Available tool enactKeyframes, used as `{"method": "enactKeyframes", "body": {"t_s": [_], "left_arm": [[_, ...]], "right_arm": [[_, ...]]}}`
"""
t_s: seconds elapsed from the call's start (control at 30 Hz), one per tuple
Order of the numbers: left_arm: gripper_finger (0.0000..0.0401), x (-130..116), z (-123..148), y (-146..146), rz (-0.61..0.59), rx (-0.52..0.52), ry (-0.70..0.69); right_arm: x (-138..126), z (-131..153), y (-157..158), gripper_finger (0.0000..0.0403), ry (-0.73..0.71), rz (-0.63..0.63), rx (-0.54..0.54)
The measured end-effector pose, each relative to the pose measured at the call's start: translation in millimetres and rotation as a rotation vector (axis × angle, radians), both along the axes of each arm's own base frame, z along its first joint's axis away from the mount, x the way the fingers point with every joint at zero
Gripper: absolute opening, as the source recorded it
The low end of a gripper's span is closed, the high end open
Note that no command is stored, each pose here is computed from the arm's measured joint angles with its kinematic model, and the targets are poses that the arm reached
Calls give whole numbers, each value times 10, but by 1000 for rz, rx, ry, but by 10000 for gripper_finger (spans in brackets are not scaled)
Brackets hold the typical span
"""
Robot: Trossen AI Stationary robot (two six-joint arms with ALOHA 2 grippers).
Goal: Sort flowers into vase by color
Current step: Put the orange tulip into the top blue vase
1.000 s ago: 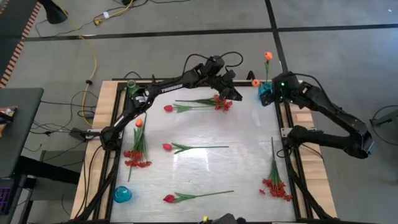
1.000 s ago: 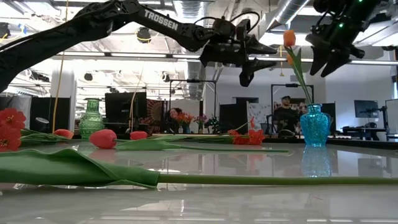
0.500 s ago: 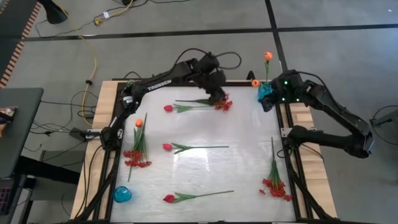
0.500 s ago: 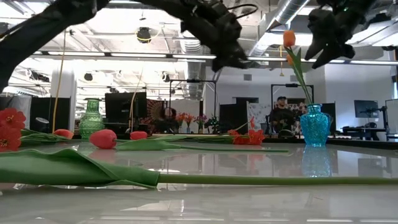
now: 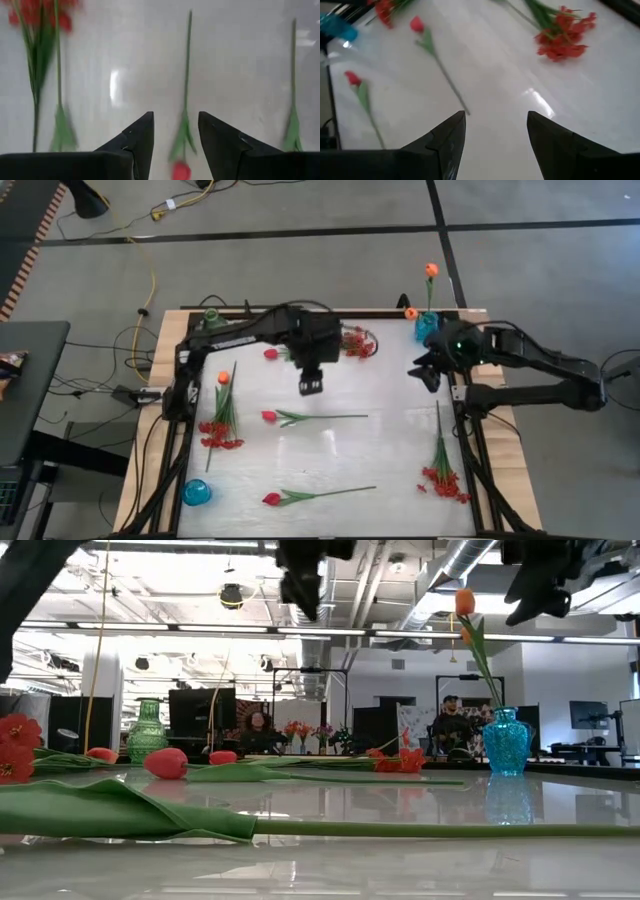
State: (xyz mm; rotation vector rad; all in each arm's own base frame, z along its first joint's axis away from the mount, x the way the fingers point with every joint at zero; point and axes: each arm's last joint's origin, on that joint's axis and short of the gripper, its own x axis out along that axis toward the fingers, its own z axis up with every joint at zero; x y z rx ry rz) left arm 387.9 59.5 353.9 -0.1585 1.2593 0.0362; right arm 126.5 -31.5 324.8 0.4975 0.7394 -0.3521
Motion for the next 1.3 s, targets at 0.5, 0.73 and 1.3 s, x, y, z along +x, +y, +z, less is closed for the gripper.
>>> {"method": "enactKeyframes", "body": {"t_s": [0.5, 0.73, 1.3], "left_arm": [[141, -1546, -678, -165, 750, 24, 12], [141, -2179, -1275, -205, 1089, -35, 134], [141, -2550, -1974, -255, 1133, 76, 226]], "right_arm": [[196, 75, 413, 240, -135, 140, -55], [426, 70, 463, 240, -190, 140, -74], [900, -176, 379, 240, -118, 29, 62]]}}
